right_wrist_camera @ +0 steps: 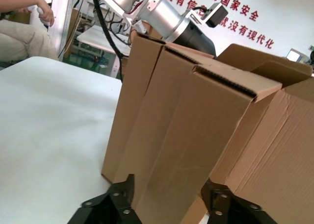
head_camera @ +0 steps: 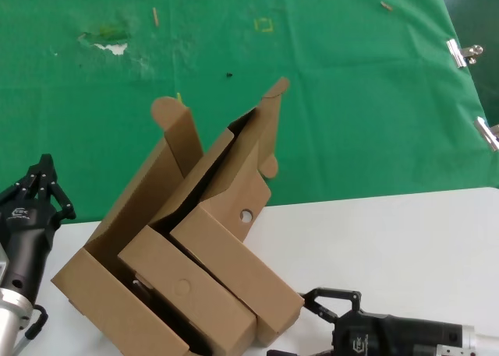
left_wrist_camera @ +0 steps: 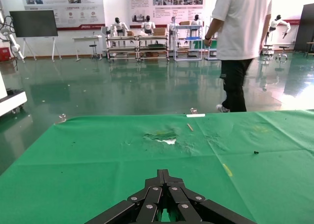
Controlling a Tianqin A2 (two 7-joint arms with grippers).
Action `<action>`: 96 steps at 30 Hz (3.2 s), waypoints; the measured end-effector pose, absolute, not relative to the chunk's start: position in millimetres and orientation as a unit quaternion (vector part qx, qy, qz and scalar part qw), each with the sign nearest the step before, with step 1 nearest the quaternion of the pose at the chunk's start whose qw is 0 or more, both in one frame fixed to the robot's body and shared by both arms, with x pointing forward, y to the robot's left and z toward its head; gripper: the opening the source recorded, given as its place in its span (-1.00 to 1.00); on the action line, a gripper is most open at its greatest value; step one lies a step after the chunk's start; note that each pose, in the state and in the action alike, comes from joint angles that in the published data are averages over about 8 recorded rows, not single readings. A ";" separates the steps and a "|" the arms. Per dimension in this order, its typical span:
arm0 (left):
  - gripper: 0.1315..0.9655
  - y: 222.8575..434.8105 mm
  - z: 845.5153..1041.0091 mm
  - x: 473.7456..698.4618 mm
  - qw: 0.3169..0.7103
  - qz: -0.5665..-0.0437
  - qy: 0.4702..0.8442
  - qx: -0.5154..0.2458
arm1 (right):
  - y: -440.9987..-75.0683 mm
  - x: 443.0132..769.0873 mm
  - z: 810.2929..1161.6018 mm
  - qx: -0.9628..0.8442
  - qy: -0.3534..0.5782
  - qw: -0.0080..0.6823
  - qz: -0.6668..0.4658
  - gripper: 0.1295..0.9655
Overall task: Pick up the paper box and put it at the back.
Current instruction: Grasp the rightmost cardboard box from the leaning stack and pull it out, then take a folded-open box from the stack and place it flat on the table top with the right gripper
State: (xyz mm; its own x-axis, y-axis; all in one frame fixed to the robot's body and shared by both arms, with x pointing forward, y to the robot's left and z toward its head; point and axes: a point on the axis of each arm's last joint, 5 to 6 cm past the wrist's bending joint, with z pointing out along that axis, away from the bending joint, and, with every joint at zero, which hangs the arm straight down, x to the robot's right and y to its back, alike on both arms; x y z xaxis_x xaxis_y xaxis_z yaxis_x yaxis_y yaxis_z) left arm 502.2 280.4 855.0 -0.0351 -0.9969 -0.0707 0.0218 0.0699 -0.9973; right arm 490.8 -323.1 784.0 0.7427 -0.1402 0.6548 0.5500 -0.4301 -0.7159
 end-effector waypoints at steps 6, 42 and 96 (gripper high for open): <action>-0.98 280.4 855.0 502.2 0.513 -0.496 0.521 -0.468 | -323.9 487.6 781.3 -0.780 -0.127 0.514 -0.333 -0.16; -0.98 280.4 855.0 502.2 0.513 -0.496 0.521 -0.468 | -409.4 588.8 910.6 -0.819 -0.011 0.279 -0.502 -0.98; -0.98 280.4 855.0 502.2 0.513 -0.496 0.521 -0.468 | -342.8 707.2 1003.0 -0.963 -0.055 0.118 -0.234 -0.98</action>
State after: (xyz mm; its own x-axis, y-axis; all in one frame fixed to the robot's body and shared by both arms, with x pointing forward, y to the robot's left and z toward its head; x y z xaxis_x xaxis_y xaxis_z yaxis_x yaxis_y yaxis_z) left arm 502.2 280.4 855.0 -0.0351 -0.9969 -0.0707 0.0218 0.0699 -0.9973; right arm 707.2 -342.8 1003.0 0.8842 0.0497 0.4644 0.1606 -0.9660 -0.2025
